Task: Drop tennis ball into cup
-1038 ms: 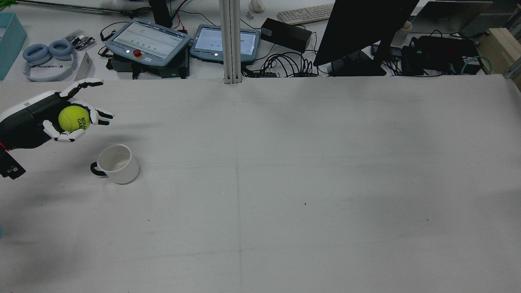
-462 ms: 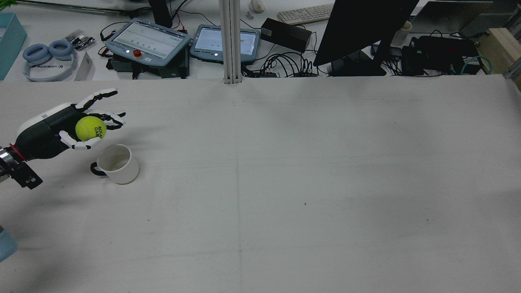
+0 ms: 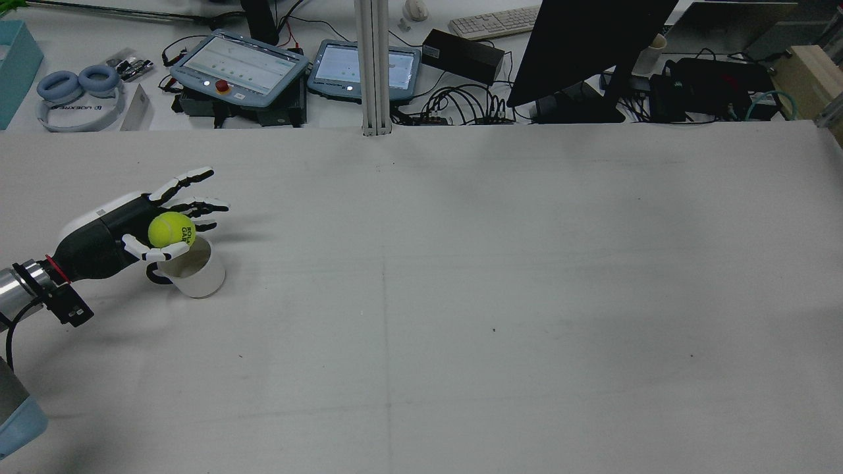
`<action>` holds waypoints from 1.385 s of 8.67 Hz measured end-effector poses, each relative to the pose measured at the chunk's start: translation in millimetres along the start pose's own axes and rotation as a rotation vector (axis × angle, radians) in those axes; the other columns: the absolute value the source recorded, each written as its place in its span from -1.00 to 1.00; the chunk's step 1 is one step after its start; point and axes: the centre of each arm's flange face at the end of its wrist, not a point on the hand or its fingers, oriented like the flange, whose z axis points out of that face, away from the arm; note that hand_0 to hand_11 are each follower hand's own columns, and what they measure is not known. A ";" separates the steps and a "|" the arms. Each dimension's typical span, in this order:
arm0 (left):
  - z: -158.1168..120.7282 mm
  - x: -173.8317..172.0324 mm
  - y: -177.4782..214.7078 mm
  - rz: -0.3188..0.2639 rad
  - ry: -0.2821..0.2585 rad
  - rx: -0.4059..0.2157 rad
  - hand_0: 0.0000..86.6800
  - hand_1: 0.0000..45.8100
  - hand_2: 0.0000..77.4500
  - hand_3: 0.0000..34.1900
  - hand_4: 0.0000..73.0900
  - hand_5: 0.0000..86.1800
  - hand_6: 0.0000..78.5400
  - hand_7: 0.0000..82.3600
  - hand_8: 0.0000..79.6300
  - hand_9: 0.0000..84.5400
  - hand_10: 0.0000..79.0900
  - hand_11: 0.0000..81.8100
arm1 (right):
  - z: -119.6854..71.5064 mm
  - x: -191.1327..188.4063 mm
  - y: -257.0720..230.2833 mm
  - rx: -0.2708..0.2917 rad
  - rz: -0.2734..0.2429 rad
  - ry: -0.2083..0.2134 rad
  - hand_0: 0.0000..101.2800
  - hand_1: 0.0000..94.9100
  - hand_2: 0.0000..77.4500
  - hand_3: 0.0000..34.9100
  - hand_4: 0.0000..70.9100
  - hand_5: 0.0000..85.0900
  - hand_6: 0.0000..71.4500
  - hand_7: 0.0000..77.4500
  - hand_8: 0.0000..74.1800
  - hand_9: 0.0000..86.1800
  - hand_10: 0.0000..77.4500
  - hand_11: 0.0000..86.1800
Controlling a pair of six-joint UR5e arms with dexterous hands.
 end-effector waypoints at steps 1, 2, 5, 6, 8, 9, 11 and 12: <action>-0.3 -0.8 -1.0 -0.002 -0.001 0.002 0.45 -0.14 0.18 0.36 -0.99 -0.63 -0.28 -0.54 -0.73 -0.95 -0.89 -0.75 | 0.0 0.0 0.0 0.000 0.000 0.000 -1.00 -0.99 -0.99 -1.00 -1.00 -1.00 -1.00 -0.99 -1.00 -1.00 -1.00 -0.99; -0.9 -1.6 -3.4 -0.002 -0.002 0.004 0.34 -0.12 0.15 0.31 -0.99 -0.63 -0.28 -0.79 -0.78 -0.96 -0.90 -0.75 | 0.0 0.0 0.0 0.000 0.000 0.000 -1.00 -0.99 -0.99 -1.00 -1.00 -1.00 -1.00 -0.99 -1.00 -1.00 -1.00 -0.99; -6.1 7.3 -11.1 -0.012 0.013 0.011 0.13 0.00 -0.13 0.89 -0.97 -0.76 -0.53 -0.91 -0.88 -0.97 -0.97 -0.88 | 0.1 0.0 0.7 -0.001 -0.001 0.000 -1.00 -0.99 -0.99 -1.00 -1.00 -1.00 -1.00 -0.99 -1.00 -1.00 -1.00 -0.99; -12.3 33.2 -16.6 -0.012 0.051 0.021 0.13 0.02 -0.21 0.84 -0.97 -0.82 -0.76 -0.89 -0.99 -0.99 -0.99 -0.92 | 0.0 -0.5 1.0 -0.002 -0.001 -0.001 -1.00 -0.99 -0.99 -1.00 -1.00 -1.00 -1.00 -0.99 -1.00 -1.00 -1.00 -0.99; -49.9 144.1 -32.3 0.031 0.196 0.064 0.10 0.02 -0.23 0.73 -0.97 -0.80 -0.65 -0.87 -0.90 -0.97 -0.99 -0.92 | -0.1 -1.3 1.4 -0.003 -0.002 -0.002 -1.00 -0.99 -0.99 -1.00 -1.00 -1.00 -1.00 -0.99 -1.00 -1.00 -1.00 -0.99; -80.6 202.8 -37.8 0.067 0.272 0.093 0.15 0.05 -0.17 0.72 -0.99 -0.72 -0.31 -0.95 -0.88 -1.00 -0.99 -0.87 | -0.1 -1.4 1.5 -0.003 -0.002 -0.002 -1.00 -0.99 -0.99 -1.00 -1.00 -1.00 -1.00 -0.99 -1.00 -1.00 -1.00 -0.99; -148.7 286.9 -47.0 0.124 0.408 0.161 0.18 0.05 -0.06 0.74 -0.97 -0.68 -0.21 -0.87 -0.85 -0.99 -0.96 -0.84 | -0.2 -2.0 1.6 -0.003 -0.002 -0.004 -1.00 -0.99 -0.99 -1.00 -1.00 -1.00 -1.00 -0.99 -1.00 -1.00 -1.00 -0.99; -169.8 303.1 -52.3 0.134 0.441 0.187 0.22 0.02 -0.11 0.60 -0.99 -0.67 -0.17 -0.84 -0.84 -0.97 -0.92 -0.83 | -0.2 -2.2 1.6 -0.003 -0.002 -0.004 -1.00 -0.99 -0.99 -1.00 -1.00 -1.00 -1.00 -0.99 -1.00 -1.00 -1.00 -0.99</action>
